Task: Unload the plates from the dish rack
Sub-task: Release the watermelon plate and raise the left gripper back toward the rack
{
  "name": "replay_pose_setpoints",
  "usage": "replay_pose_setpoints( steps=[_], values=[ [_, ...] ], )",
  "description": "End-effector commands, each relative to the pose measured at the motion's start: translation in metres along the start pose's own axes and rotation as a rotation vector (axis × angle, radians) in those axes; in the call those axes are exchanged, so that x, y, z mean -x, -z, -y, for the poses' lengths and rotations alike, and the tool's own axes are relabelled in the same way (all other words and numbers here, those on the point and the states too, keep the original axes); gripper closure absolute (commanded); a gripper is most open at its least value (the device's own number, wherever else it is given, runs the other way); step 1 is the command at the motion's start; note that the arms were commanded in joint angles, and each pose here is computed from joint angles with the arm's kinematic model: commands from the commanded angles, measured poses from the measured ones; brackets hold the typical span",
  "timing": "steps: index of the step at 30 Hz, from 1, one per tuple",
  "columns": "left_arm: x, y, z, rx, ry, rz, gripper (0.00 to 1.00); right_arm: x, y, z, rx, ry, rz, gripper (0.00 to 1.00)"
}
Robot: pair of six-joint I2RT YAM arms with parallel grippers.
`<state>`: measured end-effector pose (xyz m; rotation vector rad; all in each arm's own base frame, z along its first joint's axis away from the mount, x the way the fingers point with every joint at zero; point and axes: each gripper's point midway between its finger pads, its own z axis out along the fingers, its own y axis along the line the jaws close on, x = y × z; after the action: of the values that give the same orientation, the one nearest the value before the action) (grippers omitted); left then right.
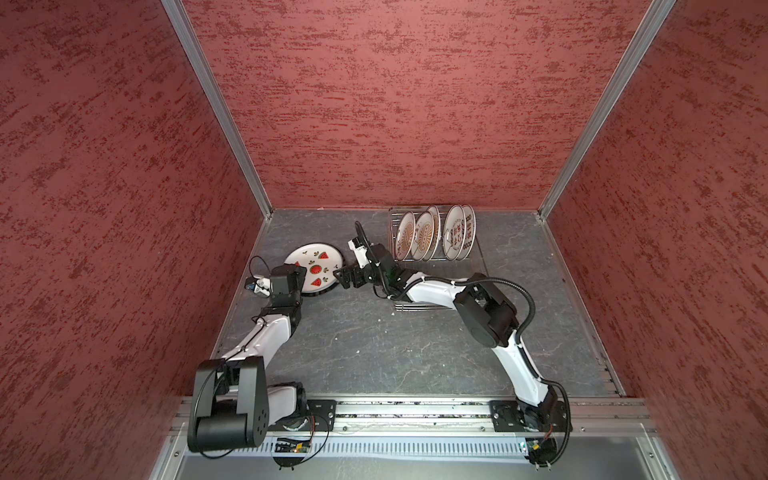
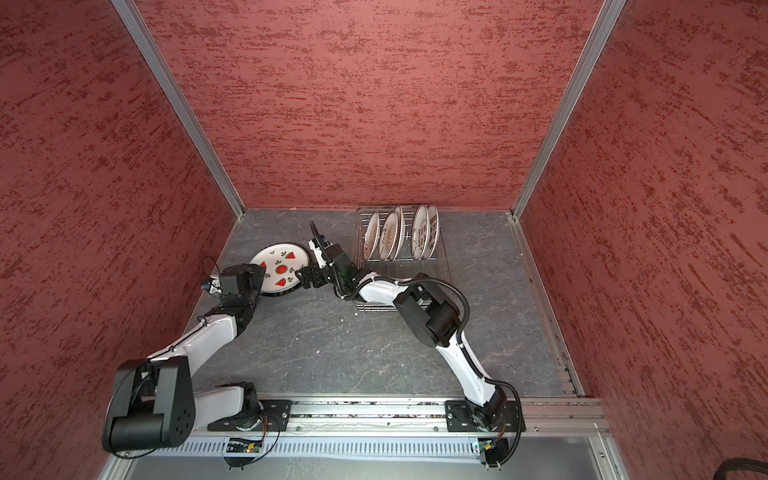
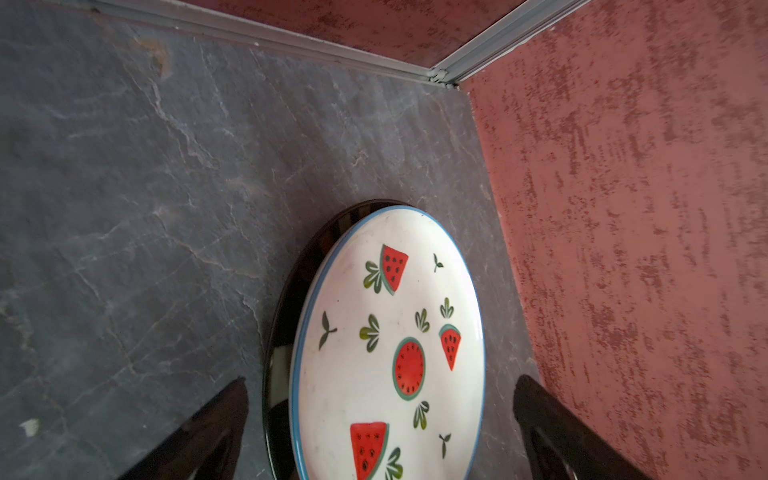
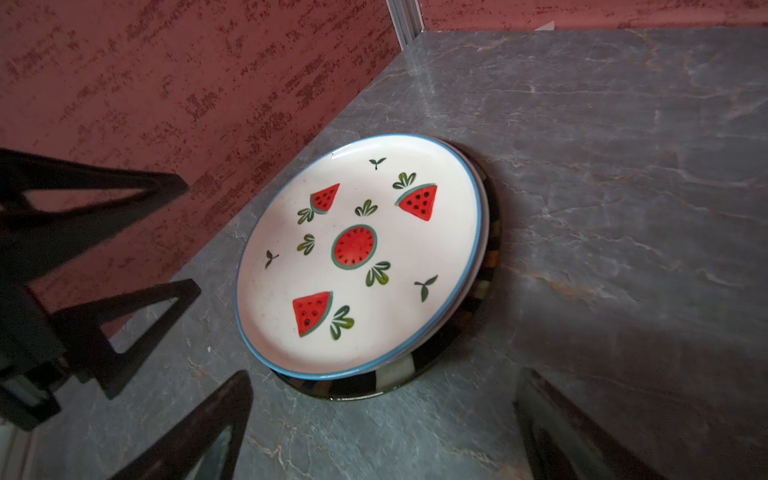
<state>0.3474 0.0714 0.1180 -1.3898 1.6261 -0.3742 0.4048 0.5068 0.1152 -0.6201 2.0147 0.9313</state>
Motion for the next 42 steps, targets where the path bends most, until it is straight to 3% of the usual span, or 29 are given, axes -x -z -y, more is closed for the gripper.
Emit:
replay_pose_setpoints(
  steps=[1, 5, 11, 16, 19, 23, 29, 32, 37, 42],
  values=[
    [0.006, 0.015, 0.006, -0.042, -0.027, 0.033, 0.01, 0.045, 0.025, -0.028, 0.000, 0.122, 0.065, 0.01],
    [0.003, 0.038, 0.028, -0.162, -0.071, 0.023, 0.01, 0.063, 0.049, -0.041, -0.008, 0.163, 0.124, 0.01],
    [-0.025, 0.083, 0.086, -0.494, -0.264, -0.084, 0.00, 0.080, 0.106, -0.045, -0.074, 0.188, 0.227, 0.01],
    [-0.056, 0.122, 0.112, -0.696, -0.359, -0.171, 0.00, 0.083, 0.178, -0.025, -0.214, 0.184, 0.351, 0.01],
    [-0.079, 0.157, 0.136, -0.930, -0.469, -0.210, 0.01, 0.081, 0.215, -0.009, -0.311, 0.173, 0.395, 0.01],
    [-0.096, 0.183, 0.155, -1.064, -0.499, -0.263, 0.01, 0.087, 0.268, 0.018, -0.454, 0.126, 0.503, 0.01],
    [-0.145, 0.233, 0.169, -1.284, -0.615, -0.388, 0.01, 0.088, 0.312, 0.055, -0.551, 0.078, 0.459, 0.01],
    [-0.164, 0.251, 0.171, -1.341, -0.662, -0.415, 0.01, 0.092, 0.337, 0.064, -0.566, 0.042, 0.492, 0.01],
    [-0.188, 0.270, 0.169, -1.410, -0.636, -0.449, 0.01, 0.097, 0.356, 0.086, -0.593, -0.009, 0.489, 0.01],
    [-0.218, 0.255, 0.169, -1.278, -0.666, -0.565, 0.00, 0.107, 0.366, 0.117, -0.637, -0.069, 0.483, 0.01]
  ],
)
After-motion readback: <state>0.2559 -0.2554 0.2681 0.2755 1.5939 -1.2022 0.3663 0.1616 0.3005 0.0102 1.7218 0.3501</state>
